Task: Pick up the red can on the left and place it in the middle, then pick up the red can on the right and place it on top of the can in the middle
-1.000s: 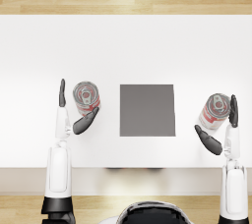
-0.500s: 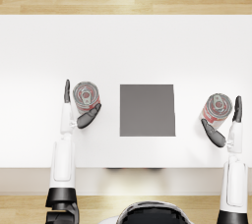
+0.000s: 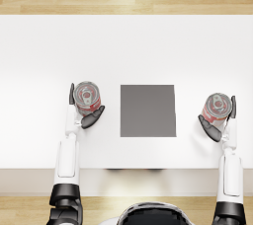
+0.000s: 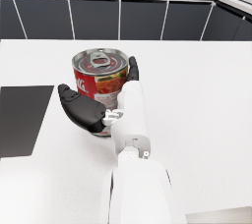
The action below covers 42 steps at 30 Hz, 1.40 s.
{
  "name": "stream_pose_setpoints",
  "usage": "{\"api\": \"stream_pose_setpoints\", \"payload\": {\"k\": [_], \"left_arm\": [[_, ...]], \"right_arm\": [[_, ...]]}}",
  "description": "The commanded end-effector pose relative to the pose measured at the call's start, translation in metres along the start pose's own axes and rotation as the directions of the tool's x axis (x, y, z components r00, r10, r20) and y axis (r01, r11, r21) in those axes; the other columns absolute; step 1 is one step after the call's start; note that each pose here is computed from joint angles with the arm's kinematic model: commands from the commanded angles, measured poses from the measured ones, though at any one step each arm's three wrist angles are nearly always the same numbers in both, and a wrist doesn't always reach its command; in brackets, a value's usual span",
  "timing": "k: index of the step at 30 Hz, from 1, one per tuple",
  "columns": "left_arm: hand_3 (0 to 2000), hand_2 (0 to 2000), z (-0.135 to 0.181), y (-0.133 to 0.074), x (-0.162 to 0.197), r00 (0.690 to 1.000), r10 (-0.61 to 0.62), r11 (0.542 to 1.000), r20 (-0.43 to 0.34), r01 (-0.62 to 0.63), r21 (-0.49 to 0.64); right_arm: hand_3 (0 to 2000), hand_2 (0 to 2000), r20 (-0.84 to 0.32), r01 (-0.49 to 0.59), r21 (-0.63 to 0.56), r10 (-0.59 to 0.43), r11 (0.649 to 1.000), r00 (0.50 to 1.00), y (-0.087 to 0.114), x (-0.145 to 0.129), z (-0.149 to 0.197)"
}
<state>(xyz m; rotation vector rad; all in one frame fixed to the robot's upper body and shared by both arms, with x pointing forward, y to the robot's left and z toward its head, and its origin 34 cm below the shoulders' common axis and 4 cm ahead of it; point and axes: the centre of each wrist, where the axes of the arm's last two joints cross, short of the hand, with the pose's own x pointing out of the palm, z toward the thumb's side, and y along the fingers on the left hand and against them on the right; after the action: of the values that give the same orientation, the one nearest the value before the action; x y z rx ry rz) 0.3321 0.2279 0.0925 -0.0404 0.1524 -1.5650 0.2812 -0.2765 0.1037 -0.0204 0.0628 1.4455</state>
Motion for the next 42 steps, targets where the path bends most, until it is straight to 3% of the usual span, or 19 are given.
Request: {"api": "stream_pose_setpoints", "payload": {"k": [1,11,12,13,14,16,17,20,24,30,35,42], "left_arm": [[0,0,0.005,0.007,0.002,1.0,-0.001,1.0,0.004,0.001,-0.001],[0,0,0.003,0.018,0.002,0.999,0.019,0.999,0.038,-0.018,-0.037],[0,0,0.003,0.018,0.002,0.999,0.017,0.999,0.041,-0.015,-0.037],[327,1361,0.004,0.02,-0.001,0.998,0.027,0.999,0.053,-0.026,-0.036],[653,2000,0.007,0.019,-0.001,0.998,0.014,1.0,0.057,-0.013,-0.023],[1307,2000,0.018,0.013,0.002,0.999,-0.01,0.999,0.052,0.008,0.034],[1520,2000,0.023,0.009,0.006,0.999,-0.025,0.997,0.04,0.022,0.068],[1520,2000,0.051,-0.002,0.027,0.995,-0.1,0.977,-0.004,0.099,0.19],[1520,2000,0.068,-0.008,0.06,0.977,-0.207,0.944,-0.057,0.214,0.253],[1520,2000,0.055,-0.012,0.1,0.938,-0.327,0.918,-0.117,0.344,0.197],[1520,2000,0.041,-0.011,0.123,0.911,-0.387,0.904,-0.141,0.405,0.135],[1520,2000,0.017,0.005,0.139,0.926,-0.351,0.898,-0.136,0.375,0.232]], "right_arm": [[0,0,0.002,-0.005,0.031,0.005,1.0,1.0,-0.006,0.003,-0.006],[0,0,0.023,-0.002,0.078,0.0,0.997,1.0,-0.017,0.007,-0.016],[327,1361,0.024,-0.002,0.068,0.0,0.998,1.0,-0.015,0.007,-0.014],[653,2000,0.027,-0.01,0.056,0.008,0.998,1.0,-0.015,0.007,-0.011],[980,2000,0.029,-0.036,0.048,0.034,0.998,0.999,-0.014,0.008,-0.009],[1520,2000,0.035,-0.045,-0.004,0.046,0.999,0.998,-0.012,0.008,0.003],[1520,2000,0.037,-0.05,-0.018,0.051,0.999,0.998,-0.013,0.009,0.006],[1520,2000,0.03,-0.099,-0.087,0.102,0.991,0.994,-0.009,0.017,0.023],[1520,2000,0.016,-0.148,-0.219,0.155,0.964,0.988,-0.002,0.03,0.057],[1520,2000,0.008,-0.173,-0.361,0.189,0.916,0.982,0.004,0.045,0.096],[1520,2000,0.007,-0.199,-0.389,0.219,0.9,0.976,0.007,0.056,0.103],[1520,2000,-0.005,-0.25,-0.442,0.276,0.862,0.961,0.013,0.068,0.118]]}}
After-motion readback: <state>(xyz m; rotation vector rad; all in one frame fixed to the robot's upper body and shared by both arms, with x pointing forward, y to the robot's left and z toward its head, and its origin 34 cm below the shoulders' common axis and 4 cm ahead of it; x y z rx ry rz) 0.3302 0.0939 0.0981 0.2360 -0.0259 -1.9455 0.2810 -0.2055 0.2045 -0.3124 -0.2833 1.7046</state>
